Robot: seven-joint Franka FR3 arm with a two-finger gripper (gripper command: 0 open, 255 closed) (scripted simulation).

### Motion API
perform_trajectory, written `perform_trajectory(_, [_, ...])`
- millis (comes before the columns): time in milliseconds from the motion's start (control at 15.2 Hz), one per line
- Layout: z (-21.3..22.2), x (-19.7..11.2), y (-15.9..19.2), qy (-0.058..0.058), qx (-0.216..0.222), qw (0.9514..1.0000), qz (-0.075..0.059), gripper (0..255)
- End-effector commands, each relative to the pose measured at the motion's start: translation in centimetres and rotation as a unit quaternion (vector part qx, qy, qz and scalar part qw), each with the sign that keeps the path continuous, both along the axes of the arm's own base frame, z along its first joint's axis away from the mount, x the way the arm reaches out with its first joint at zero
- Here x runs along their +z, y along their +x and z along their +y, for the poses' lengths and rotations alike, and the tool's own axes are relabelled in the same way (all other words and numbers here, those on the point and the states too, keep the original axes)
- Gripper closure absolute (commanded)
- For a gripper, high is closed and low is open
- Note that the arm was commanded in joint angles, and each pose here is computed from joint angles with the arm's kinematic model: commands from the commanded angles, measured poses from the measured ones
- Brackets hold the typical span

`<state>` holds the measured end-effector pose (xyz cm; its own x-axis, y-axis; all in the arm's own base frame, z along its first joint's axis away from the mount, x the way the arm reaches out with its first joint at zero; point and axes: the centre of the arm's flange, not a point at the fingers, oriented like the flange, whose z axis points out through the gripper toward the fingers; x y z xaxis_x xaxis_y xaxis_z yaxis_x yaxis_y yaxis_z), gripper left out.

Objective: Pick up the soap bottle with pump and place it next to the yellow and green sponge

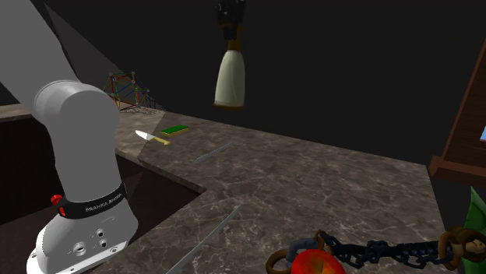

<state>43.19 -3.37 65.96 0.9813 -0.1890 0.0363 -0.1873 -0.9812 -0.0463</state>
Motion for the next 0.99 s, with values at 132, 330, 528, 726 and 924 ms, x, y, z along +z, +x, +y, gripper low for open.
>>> perform_trajectory(132, [4.6,-1.4,1.1,0.0,-0.001,1.0,-0.001,255])
perform_trajectory(330, [8.2,-2.7,2.2,0.0,-0.001,1.0,-0.001,255])
perform_trajectory(528, [11.8,-3.9,3.3,0.0,-0.001,1.0,-0.001,255])
perform_trajectory(726, [15.4,-5.2,4.3,0.0,-0.001,1.0,-0.001,255])
perform_trajectory(924, [19.0,-6.5,5.4,0.0,-0.001,1.0,-0.001,255])
